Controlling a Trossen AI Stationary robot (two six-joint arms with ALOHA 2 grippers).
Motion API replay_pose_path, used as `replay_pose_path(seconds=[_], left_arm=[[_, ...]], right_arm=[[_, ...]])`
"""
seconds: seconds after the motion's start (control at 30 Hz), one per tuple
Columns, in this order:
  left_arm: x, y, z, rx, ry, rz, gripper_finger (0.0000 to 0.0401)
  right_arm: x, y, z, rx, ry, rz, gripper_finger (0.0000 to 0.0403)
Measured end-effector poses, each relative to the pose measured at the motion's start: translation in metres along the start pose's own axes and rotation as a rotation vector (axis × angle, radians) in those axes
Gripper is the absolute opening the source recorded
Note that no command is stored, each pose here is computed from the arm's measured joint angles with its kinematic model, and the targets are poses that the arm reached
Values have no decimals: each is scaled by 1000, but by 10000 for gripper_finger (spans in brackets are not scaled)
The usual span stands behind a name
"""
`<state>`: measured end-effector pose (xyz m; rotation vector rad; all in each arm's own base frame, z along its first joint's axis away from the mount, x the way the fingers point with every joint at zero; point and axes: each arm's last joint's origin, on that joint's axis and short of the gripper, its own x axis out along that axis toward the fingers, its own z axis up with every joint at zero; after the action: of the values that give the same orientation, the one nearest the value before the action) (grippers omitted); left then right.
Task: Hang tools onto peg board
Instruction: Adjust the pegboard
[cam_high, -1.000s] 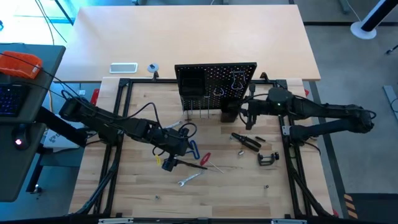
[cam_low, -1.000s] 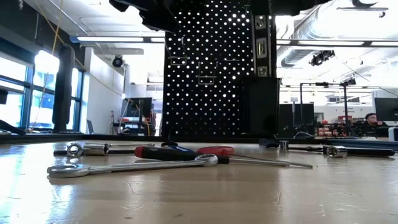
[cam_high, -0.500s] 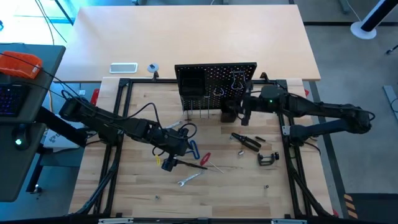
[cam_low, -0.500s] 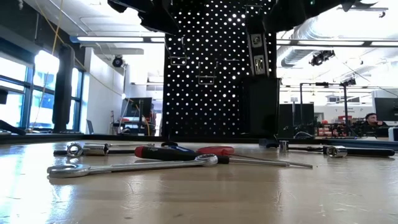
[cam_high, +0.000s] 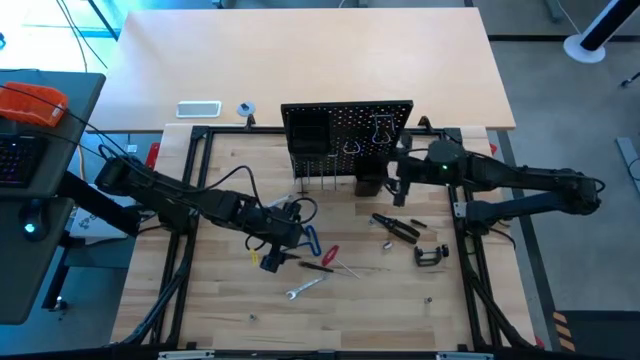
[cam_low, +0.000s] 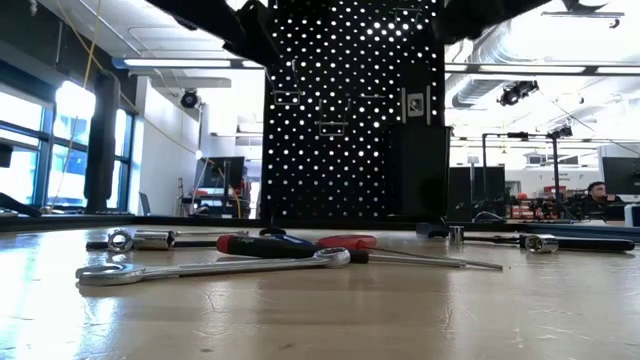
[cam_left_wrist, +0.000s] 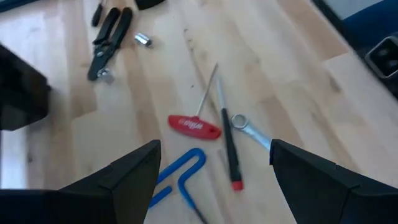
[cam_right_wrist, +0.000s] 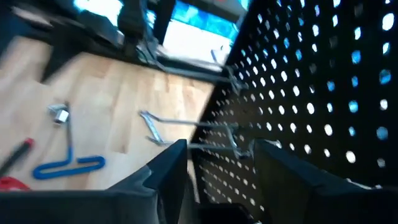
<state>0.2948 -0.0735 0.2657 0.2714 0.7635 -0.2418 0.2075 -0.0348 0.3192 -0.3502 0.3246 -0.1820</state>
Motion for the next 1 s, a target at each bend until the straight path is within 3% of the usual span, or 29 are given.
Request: replay_pose_path(seconds=[0.2,0.43,0.6,0.77,1.0], left_arm=[[0,12,-4,-4,41,103,294],[1,33,-15,-36,110,216,294],[14,48,-42,-69,135,264,294],[25,61,-68,-120,112,327,294],[26,60,-68,-138,69,294,294]], right_arm=[[-32,10,7,18,-6,-64,169],[-57,14,-6,157,143,-174,169],[-52,19,-22,238,244,-204,169],[-39,31,-56,255,323,-258,169],[-27,37,-78,301,294,-271,169]])
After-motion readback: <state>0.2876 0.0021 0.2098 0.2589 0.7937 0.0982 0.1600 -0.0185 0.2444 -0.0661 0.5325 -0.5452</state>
